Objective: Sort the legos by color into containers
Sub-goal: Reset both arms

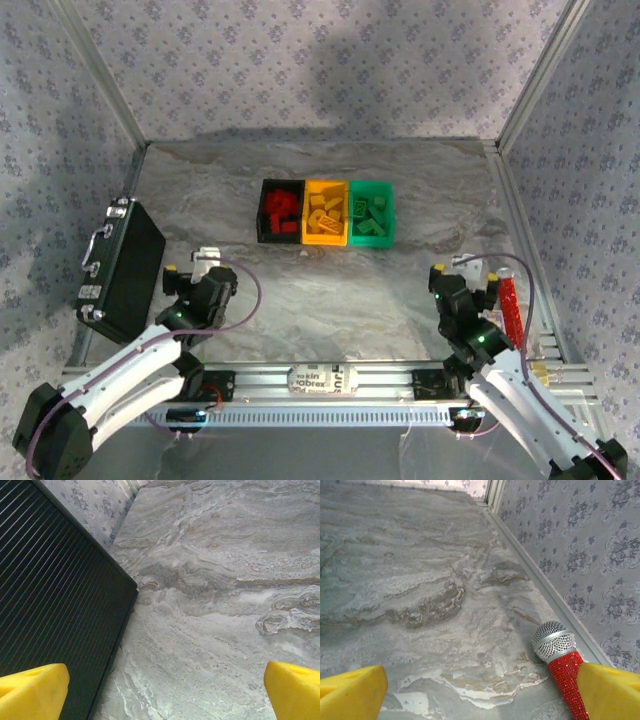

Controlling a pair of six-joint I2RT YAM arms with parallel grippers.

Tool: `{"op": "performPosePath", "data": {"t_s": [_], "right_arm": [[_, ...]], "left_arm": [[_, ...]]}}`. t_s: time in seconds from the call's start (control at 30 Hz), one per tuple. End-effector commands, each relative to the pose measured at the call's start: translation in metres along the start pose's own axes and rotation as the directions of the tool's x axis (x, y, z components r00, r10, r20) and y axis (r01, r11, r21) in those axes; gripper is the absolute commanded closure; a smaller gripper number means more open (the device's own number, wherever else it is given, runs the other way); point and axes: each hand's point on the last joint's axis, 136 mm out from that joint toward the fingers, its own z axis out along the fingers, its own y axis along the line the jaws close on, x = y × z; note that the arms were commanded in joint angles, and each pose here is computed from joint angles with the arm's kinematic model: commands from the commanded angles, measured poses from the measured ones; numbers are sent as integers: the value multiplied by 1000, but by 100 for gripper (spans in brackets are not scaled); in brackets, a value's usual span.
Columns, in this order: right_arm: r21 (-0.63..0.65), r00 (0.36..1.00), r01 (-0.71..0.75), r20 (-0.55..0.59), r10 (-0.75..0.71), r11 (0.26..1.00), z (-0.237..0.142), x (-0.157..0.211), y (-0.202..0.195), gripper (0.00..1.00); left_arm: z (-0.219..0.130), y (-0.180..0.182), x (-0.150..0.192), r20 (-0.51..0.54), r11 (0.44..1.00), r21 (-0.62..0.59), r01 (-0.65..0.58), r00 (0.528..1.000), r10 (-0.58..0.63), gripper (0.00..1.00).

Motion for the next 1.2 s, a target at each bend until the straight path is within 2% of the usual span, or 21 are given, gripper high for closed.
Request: {"op": "performPosePath", "data": {"t_s": [0.0,0.47,1.17], "right_arm": [[31,998,-46,49,45,998,-1,-6,-7,1],[-17,996,-52,74,53,998,5,-3,-1,1],[-45,994,-109,23,111,993,16,7,-4,1]], "left_arm": [[0,4,-7,26,999,-15,49,998,-49,0],[1,10,-6,64,997,-41,72,996,-69,0],[5,21,-7,100,985,-56,163,983,-157,0]]}}
